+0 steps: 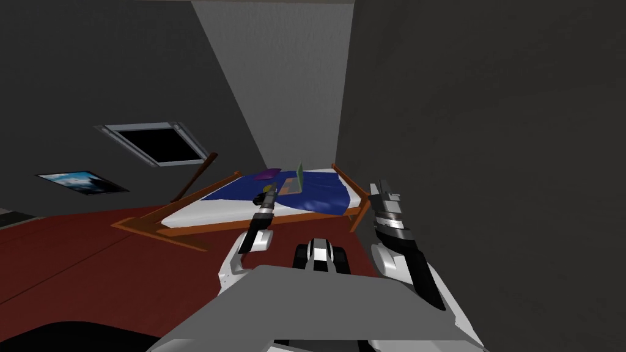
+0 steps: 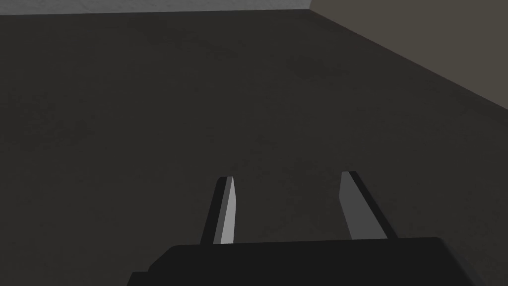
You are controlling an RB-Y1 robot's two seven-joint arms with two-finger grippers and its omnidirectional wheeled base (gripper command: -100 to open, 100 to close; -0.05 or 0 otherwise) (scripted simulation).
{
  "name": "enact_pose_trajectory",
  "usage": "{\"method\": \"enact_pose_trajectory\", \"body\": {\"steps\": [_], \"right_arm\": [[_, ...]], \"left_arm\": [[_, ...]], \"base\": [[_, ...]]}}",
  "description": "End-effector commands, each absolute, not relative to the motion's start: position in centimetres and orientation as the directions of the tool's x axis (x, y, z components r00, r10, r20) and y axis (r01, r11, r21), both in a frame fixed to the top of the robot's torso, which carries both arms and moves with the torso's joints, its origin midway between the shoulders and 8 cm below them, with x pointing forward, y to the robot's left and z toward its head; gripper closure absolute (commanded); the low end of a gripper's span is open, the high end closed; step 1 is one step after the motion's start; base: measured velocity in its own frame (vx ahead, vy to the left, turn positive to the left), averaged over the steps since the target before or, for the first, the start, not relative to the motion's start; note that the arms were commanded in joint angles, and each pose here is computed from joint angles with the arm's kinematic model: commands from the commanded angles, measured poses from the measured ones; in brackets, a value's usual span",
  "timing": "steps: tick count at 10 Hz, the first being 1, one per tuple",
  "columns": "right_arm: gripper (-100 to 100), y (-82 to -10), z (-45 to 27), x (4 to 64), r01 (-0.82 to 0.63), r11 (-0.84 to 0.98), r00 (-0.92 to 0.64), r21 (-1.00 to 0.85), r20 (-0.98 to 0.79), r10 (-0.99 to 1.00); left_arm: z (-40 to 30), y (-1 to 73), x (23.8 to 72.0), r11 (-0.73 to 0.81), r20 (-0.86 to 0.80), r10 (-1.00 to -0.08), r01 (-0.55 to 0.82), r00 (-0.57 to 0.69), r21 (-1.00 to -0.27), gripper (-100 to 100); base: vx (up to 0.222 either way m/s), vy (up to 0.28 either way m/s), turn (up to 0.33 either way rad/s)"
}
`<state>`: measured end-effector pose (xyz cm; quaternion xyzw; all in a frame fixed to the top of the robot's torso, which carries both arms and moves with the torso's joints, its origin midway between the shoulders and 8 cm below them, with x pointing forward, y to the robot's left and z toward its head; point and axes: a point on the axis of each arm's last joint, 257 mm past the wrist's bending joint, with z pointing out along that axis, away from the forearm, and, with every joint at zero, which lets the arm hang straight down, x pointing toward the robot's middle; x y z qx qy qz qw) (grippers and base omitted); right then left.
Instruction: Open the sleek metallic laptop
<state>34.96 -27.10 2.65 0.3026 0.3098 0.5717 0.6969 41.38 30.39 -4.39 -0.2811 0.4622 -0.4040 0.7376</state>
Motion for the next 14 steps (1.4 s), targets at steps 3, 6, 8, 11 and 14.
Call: {"method": "enact_pose_trajectory", "body": {"steps": [3,6,8,11,14], "right_arm": [[0,-27.1,2.6,35.0,-0.609,0.163,0.154,0.776,-0.086,0.984],[0,-27.1,2.6,35.0,-0.609,0.163,0.154,0.776,-0.086,0.984],[0,-27.1,2.6,35.0,-0.609,0.163,0.154,0.776,-0.086,0.984],[0,-27.1,2.6,35.0,-0.609,0.163,0.154,0.776,-0.086,0.984],[0,-27.1,2.6,35.0,-0.609,0.163,0.154,0.776,-0.086,0.984]], "left_arm": [[-6.0,32.4,43.2,0.579,-0.521,-0.811,0.236,0.266,-0.781,-100],[-6.9,33.8,44.2,0.616,-0.563,-0.78,0.174,0.273,-0.768,-100],[-7.5,34.8,44.8,0.64,-0.592,-0.757,0.131,0.277,-0.757,-100],[-8.3,36.5,45.8,0.678,-0.639,-0.716,0.061,0.281,-0.733,-100],[-8.9,38.7,46.7,0.72,-0.695,-0.662,-0.018,0.281,-0.694,-100]], "base": [[0.031,-0.053,-0.07],[0.03,-0.051,-0.068],[0.04,-0.059,-0.08],[0.038,-0.051,-0.073],[0.044,-0.062,-0.076]]}}
